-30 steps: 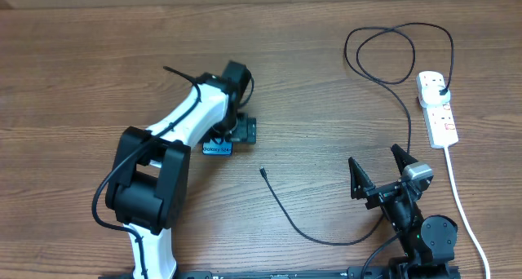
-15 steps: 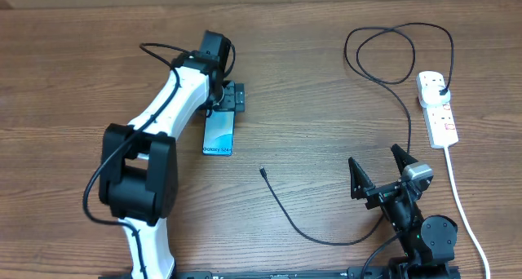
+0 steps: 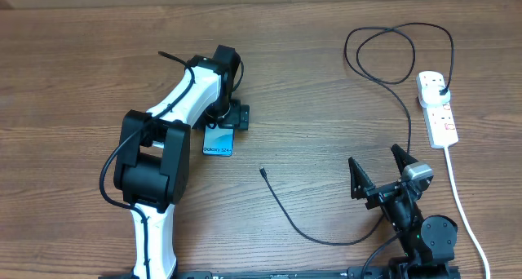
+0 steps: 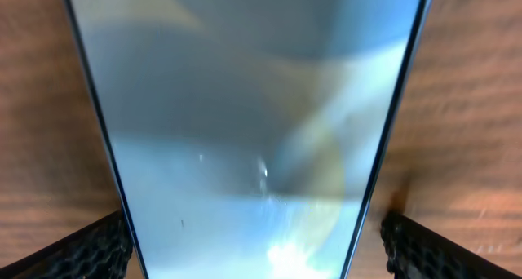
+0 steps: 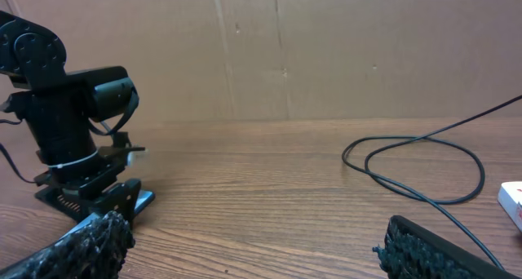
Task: Plug charger to phone and switch on socket
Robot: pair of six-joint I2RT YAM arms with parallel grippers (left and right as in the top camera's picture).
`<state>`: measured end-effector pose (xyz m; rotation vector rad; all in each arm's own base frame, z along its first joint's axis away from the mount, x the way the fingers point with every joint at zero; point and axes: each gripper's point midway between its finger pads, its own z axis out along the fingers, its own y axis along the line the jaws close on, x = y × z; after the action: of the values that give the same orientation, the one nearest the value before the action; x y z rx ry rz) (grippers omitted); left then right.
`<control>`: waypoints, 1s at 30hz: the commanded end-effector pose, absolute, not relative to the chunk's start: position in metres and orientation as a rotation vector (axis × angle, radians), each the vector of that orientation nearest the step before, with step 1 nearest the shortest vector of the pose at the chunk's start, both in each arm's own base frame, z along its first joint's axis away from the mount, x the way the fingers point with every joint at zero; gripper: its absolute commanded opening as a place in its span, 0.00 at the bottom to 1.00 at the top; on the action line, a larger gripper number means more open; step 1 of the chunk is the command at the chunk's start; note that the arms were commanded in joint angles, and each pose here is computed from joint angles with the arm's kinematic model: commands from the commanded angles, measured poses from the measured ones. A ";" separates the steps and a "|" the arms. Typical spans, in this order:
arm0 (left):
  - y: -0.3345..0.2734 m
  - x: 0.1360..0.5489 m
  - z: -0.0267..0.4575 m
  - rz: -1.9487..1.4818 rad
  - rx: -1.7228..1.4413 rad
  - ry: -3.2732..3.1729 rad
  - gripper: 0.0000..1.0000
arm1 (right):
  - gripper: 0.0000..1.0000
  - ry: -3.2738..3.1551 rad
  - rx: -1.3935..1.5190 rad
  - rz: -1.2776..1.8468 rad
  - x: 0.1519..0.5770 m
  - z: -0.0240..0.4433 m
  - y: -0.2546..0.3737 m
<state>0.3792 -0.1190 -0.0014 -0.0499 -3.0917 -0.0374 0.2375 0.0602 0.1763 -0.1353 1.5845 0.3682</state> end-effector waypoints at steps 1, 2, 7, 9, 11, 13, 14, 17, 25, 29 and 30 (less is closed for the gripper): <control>-0.111 0.350 -0.036 -0.102 -0.101 -2.950 1.00 | 1.00 1.582 -0.133 0.363 0.238 0.174 0.060; -0.113 0.349 -0.036 -0.089 -0.100 -2.947 1.00 | 1.00 1.582 -0.133 0.363 0.238 0.174 0.060; -0.114 0.352 -0.035 -0.080 -0.064 -2.959 1.00 | 1.00 1.582 -0.133 0.363 0.238 0.174 0.060; -0.116 0.355 -0.034 -0.075 -0.054 -2.976 1.00 | 1.00 1.582 -0.133 0.363 0.238 0.174 0.060; -0.116 0.360 -0.033 -0.073 -0.028 -2.993 1.00 | 1.00 1.582 -0.133 0.363 0.238 0.174 0.060; -0.118 0.365 -0.032 -0.064 -0.019 -3.012 1.00 | 1.00 1.582 -0.133 0.363 0.238 0.174 0.060; -0.119 0.369 -0.031 -0.059 -0.019 -3.026 1.00 | 1.00 1.582 -0.133 0.363 0.238 0.174 0.060; -0.120 0.378 -0.027 -0.047 -0.015 -3.054 1.00 | 1.00 1.582 -0.133 0.363 0.238 0.174 0.060; -0.114 0.396 0.011 -0.074 0.082 -3.140 1.00 | 1.00 1.582 -0.133 0.363 0.238 0.174 0.060; -0.110 0.409 0.061 -0.075 0.083 -3.277 1.00 | 1.00 1.582 -0.133 0.363 0.238 0.174 0.060; -0.112 0.410 0.074 -0.044 0.064 -3.308 1.00 | 1.00 1.582 -0.133 0.363 0.238 0.174 0.060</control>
<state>0.3934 -0.1166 0.0165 0.0384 -3.1518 -0.0642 0.2374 0.0602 0.1761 -0.1358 1.5852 0.3682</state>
